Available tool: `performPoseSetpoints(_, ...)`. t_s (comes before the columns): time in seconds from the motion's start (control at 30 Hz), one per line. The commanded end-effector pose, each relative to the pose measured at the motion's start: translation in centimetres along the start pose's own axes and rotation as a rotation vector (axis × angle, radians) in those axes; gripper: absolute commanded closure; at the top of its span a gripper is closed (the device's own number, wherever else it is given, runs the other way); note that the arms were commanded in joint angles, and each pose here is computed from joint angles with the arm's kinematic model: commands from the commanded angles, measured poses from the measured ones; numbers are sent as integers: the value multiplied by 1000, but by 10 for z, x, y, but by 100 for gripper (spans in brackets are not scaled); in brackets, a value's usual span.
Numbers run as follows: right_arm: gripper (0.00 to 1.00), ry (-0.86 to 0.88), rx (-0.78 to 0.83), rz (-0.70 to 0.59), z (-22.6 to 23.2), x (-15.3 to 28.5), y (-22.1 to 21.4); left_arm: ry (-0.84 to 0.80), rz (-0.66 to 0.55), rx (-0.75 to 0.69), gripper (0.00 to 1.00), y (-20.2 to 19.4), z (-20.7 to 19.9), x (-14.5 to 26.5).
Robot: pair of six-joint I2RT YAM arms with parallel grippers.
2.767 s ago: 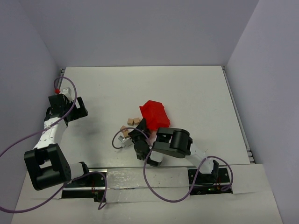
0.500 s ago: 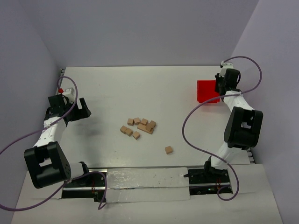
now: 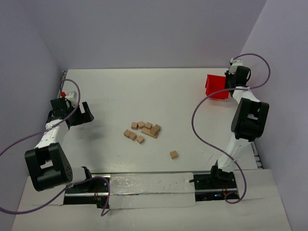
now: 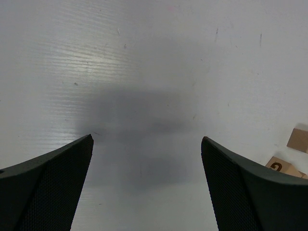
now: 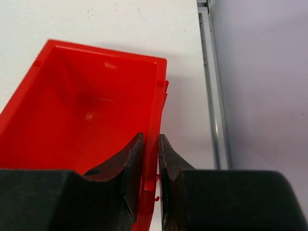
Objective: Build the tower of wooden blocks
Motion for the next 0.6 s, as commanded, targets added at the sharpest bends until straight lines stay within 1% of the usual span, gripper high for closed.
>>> performPoseSetpoints(0.0, 95, -14, 43, 25, -11, -14, -4, 6, -54, -6, 1, 18, 1, 1)
performPoseSetpoints(0.17, 93, 9, 72, 71, -12, -20, -19, 8, -52, -5, 1, 19, 2, 1)
performPoseSetpoints(0.2, 93, 10, 78, 96, -13, -21, -23, 7, -54, -6, 1, 19, 1, 2)
performPoseSetpoints(0.3, 92, 11, 85, 130, -16, -24, -26, 4, -53, -6, 1, 19, 1, 2)
performPoseSetpoints(0.37, 81, 26, 92, 142, -16, -20, -27, -4, -47, -10, 1, 18, 0, 2)
performPoseSetpoints(0.4, 71, 33, 98, 142, -16, -17, -27, -7, -45, -11, 1, 18, 0, 2)
performPoseSetpoints(0.47, 47, 38, 101, 131, -16, -10, -22, -14, -46, -12, 1, 18, -1, 2)
performPoseSetpoints(0.57, 29, 61, 93, 116, -14, 3, -10, -22, -47, -14, 1, 19, -2, 2)
Point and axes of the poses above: each gripper's point midway between its finger pads, its own x axis back along the fingers, its own z axis along the line the jaws close on, y = z × x, the point moved 6 cm from there along x, back along the fingers, and after that the axes turned 2 degrees about x, right-handed, at the moved point
